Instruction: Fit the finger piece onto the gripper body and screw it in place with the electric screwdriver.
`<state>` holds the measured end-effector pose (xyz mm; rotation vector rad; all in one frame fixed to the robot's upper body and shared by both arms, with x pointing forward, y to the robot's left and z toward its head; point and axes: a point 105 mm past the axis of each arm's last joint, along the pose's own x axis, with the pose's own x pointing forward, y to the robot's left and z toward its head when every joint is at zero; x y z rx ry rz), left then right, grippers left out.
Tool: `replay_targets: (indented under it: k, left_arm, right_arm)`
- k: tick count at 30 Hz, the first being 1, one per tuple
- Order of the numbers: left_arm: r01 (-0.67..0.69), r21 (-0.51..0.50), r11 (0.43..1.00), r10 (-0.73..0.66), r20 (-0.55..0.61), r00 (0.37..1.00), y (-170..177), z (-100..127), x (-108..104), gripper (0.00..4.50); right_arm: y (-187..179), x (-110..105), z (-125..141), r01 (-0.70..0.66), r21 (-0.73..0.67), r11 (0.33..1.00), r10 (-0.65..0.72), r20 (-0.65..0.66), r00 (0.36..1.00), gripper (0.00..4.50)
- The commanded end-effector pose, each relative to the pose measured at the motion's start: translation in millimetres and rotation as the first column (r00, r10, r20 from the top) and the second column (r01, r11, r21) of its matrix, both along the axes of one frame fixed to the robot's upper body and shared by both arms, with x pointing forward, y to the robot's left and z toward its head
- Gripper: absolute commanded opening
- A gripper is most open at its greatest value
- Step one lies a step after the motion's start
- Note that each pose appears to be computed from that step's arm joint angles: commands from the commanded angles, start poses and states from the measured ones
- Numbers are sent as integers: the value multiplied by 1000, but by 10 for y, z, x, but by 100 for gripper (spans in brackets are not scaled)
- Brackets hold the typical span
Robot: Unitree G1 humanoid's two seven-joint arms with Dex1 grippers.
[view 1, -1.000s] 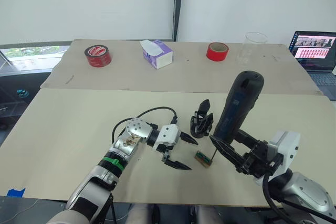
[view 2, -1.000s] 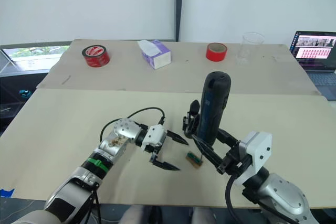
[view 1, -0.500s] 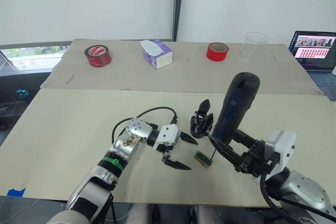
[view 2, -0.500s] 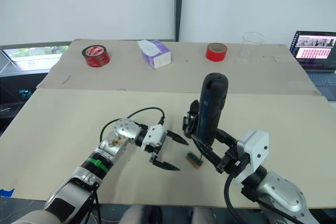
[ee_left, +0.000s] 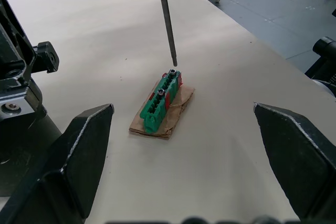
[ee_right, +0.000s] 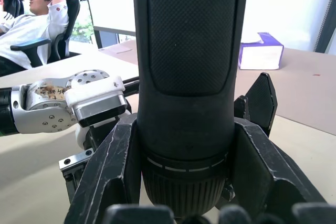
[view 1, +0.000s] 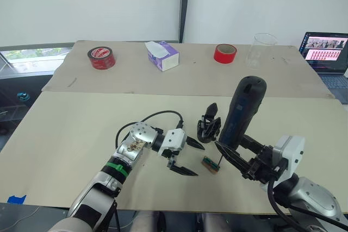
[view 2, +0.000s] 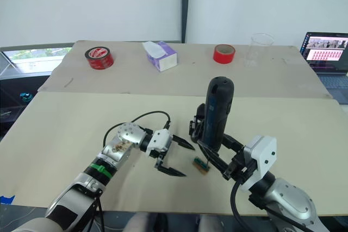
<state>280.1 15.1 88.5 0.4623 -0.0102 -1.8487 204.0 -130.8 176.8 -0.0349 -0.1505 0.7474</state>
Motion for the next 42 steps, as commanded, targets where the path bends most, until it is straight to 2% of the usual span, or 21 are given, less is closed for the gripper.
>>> replay_targets:
  k: [1,42]
  left_arm:
    - [8,-27,1000,-7,38,999,-11,103,17,450]
    - [6,-26,1000,-5,43,999,6,101,35,450]
  right_arm:
    - [11,-30,139,-10,5,1000,9,79,997,190]
    - [32,97,134,-3,-21,1000,5,71,997,190]
